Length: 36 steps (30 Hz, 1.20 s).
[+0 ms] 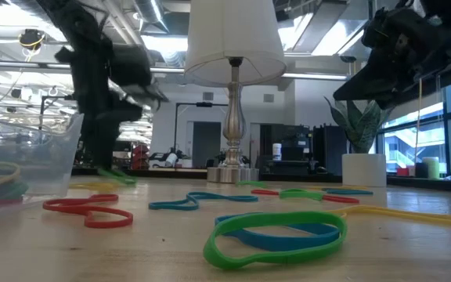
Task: Pick and place rubber bands into bin
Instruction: Put the green rubber band into the transparent bin
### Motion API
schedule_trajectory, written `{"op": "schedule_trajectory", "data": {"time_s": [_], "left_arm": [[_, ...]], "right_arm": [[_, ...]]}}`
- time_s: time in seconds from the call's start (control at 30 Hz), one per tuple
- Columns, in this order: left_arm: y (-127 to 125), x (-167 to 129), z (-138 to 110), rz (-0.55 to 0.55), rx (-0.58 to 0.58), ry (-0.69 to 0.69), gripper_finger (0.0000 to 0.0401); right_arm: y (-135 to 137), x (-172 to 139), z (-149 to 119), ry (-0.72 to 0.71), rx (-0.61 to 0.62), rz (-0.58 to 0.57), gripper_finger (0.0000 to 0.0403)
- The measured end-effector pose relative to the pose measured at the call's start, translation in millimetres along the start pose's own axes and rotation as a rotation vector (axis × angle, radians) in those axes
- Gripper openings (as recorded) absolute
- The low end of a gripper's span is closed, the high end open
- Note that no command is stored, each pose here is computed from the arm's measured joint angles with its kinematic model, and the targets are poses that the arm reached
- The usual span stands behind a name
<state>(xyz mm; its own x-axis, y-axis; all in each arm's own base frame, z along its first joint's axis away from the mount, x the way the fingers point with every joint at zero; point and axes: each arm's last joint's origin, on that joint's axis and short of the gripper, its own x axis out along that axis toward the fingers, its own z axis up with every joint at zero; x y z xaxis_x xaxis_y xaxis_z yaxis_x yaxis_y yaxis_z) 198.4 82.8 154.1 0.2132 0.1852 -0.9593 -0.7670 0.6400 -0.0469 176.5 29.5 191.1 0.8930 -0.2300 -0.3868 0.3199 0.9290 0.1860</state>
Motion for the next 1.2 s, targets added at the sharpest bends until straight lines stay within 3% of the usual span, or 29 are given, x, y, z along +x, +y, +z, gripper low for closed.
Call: {"op": "schedule_trajectory", "data": {"time_s": [0.4, 0.63, 0.8, 0.9, 1.07, 1.2], "left_arm": [[-6.9, -81.7, 15.3, -0.078, 0.292, -0.209, 0.0002], [-47.4, -139.4, 9.9, -0.029, 0.461, -0.215, 0.0002], [-92.7, -165.0, -3.5, 0.000, 0.473, -0.171, 0.0002], [-120.4, -169.5, -14.0, 0.012, 0.420, -0.113, 0.0002], [-156.4, -162.2, -35.3, 0.011, 0.290, 0.030, 0.0002], [-179.6, -150.5, -62.8, 0.004, 0.307, 0.139, 0.0002]], "right_arm": [[-0.6, 0.0, 0.4, -0.011, 0.044, -0.023, 0.0010], [-1.7, 0.0, -2.1, 0.013, 0.007, -0.033, 0.0010], [-1.9, -0.1, -2.7, 0.020, -0.012, -0.033, 0.0010], [-1.2, -0.1, -3.3, 0.034, -0.036, -0.006, 0.0010], [0.8, -0.2, -4.4, 0.063, -0.096, 0.063, 0.0010], [1.0, -0.3, -4.6, 0.066, -0.139, 0.074, 0.0010]]}}
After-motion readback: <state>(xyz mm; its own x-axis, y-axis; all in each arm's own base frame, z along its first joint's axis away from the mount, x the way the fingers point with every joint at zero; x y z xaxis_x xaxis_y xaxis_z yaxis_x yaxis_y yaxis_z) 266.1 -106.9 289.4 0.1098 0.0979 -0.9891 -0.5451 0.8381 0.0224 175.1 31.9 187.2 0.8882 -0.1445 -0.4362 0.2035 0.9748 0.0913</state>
